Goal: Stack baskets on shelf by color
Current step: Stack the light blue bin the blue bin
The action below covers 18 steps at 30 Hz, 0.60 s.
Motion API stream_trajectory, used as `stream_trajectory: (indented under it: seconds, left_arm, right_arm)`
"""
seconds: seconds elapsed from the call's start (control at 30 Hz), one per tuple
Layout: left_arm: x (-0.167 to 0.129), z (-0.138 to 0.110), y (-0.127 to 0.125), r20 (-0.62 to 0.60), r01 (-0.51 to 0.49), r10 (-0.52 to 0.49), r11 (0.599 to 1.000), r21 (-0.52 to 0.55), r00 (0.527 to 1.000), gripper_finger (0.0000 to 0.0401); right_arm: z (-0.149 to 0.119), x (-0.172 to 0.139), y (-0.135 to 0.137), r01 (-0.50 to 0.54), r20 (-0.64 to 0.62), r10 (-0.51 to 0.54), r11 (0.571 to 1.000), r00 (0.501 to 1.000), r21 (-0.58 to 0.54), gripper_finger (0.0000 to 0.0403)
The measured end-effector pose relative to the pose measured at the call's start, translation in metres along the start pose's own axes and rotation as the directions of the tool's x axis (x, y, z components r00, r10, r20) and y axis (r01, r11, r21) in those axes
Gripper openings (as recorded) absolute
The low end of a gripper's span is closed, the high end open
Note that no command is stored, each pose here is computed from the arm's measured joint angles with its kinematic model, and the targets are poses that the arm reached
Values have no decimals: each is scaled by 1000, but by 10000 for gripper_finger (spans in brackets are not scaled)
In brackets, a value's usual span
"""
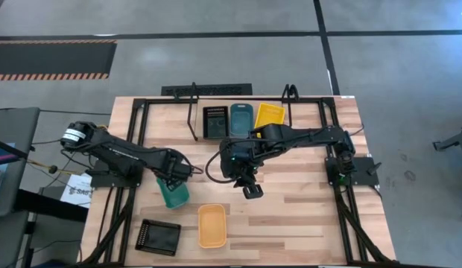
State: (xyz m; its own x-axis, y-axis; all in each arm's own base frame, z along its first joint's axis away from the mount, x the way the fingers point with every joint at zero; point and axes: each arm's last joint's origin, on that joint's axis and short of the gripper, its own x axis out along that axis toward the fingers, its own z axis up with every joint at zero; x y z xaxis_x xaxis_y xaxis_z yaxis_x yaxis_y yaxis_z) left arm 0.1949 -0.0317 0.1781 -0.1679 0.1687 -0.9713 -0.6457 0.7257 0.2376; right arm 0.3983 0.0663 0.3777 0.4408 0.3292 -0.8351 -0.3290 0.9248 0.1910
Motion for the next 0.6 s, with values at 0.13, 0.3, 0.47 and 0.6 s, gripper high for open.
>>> stream_trajectory:
  seconds: [0.13,0.3,0.47,0.6]
  left_arm:
    - [5,4,-4,30,56,-57,998,21,998,115]
    - [11,8,-5,20,124,-124,992,24,992,30]
    - [7,12,-2,31,132,-132,991,12,991,3]
    - [-13,18,1,129,153,-152,988,-2,980,0]
  right_arm:
    - [0,-1,-3,4,2,-4,1000,1000,12,118]
    - [0,-2,-7,9,4,-10,999,1000,32,118]
    - [-2,-2,-7,19,-15,-19,999,1000,28,104]
    - [-15,-4,-13,88,-141,-77,994,987,71,62]
